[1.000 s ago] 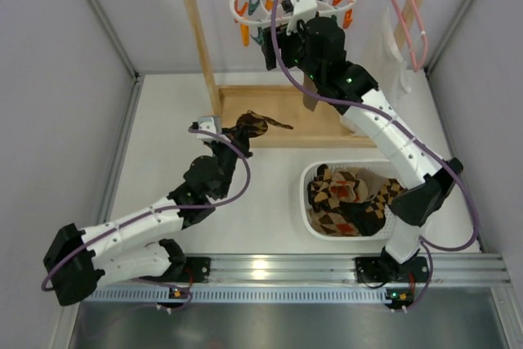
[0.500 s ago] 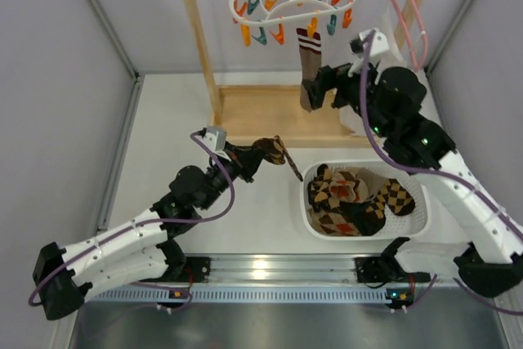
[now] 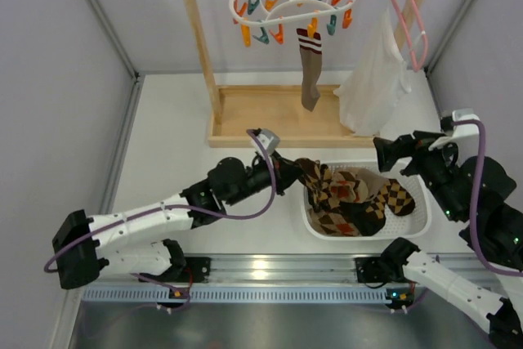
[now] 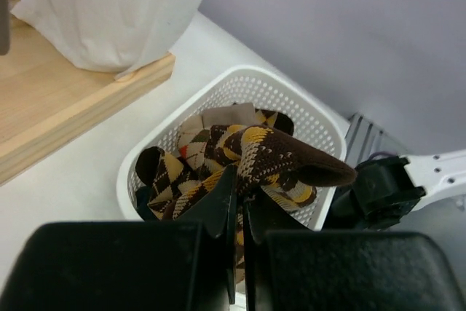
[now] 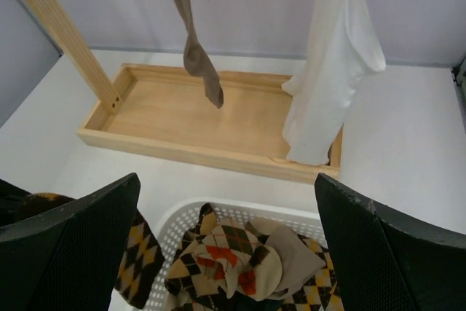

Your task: Remove the socks clipped to the hanger

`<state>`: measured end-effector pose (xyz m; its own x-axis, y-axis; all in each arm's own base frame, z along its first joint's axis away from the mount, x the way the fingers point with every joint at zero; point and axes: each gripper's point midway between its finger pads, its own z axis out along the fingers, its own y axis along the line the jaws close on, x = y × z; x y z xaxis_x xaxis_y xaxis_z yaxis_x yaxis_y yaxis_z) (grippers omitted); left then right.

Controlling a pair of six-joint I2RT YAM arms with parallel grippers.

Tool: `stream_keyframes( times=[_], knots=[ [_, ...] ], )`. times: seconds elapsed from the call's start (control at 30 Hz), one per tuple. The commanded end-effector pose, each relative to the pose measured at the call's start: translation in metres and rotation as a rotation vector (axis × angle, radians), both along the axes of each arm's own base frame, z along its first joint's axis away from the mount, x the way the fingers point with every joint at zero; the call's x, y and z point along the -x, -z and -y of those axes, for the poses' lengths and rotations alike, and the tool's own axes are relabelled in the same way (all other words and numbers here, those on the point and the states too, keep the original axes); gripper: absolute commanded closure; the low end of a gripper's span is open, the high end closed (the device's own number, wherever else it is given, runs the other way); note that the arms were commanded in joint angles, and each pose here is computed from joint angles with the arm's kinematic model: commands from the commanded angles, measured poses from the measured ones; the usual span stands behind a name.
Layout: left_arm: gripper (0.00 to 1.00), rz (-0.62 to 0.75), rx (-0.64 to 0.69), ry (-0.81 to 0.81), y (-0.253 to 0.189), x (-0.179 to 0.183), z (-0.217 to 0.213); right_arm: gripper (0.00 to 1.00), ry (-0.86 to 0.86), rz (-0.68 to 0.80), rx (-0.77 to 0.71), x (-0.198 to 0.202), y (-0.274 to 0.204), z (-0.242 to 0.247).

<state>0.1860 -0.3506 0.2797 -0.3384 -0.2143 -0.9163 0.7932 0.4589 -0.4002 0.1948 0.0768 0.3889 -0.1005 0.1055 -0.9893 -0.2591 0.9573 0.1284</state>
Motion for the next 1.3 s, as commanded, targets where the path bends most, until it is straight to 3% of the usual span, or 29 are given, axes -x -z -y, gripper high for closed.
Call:
stream_keyframes(
  times=[0.0,0.07,0.1,0.27,0.47,0.77,0.87,1.0,1.03,1.1,1.13,1.27],
  knots=[
    [1.0,0.122,-0.086,-0.008,-0.021,0.01,0.037,0.0,0.078,-0.054,0.014,0.013,0.018,0.025],
    [1.0,0.135,-0.218,0.005,0.007,0.015,0.059,0.01,0.077,-0.045,-0.003,0.023,0.015,0.032],
    [1.0,0.154,-0.208,-0.001,-0.009,0.014,0.069,0.0,0.079,-0.041,-0.01,0.026,0.013,0.035],
    [1.0,0.192,-0.347,-0.014,0.014,0.013,0.11,0.0,0.216,0.009,-0.068,0.046,-0.009,0.078],
    [1.0,0.228,-0.407,0.031,0.019,0.018,0.159,0.01,0.271,0.086,-0.155,0.076,-0.037,0.112],
    [0.98,0.199,-0.483,0.123,0.074,0.017,0.225,0.01,0.284,0.103,-0.178,0.093,-0.038,0.13],
    [0.76,0.183,-0.493,0.094,0.083,0.011,0.235,0.01,0.281,0.087,-0.165,0.091,-0.033,0.127],
    [0.36,0.188,-0.473,0.01,0.065,0.006,0.226,0.01,0.268,0.048,-0.138,0.084,-0.023,0.118],
    [0.2,0.192,-0.465,-0.005,0.057,0.006,0.222,0.01,0.265,0.042,-0.134,0.083,-0.021,0.116],
    [0.05,0.198,-0.446,-0.054,0.038,0.007,0.207,0.01,0.259,0.039,-0.134,0.079,-0.019,0.112],
    [0.02,0.201,-0.413,-0.076,0.018,0.008,0.197,0.01,0.25,0.044,-0.139,0.078,-0.018,0.11],
    [0.02,0.157,-0.398,-0.222,0.009,-0.002,0.152,0.01,0.232,0.04,-0.141,0.072,-0.012,0.101]
  ],
)
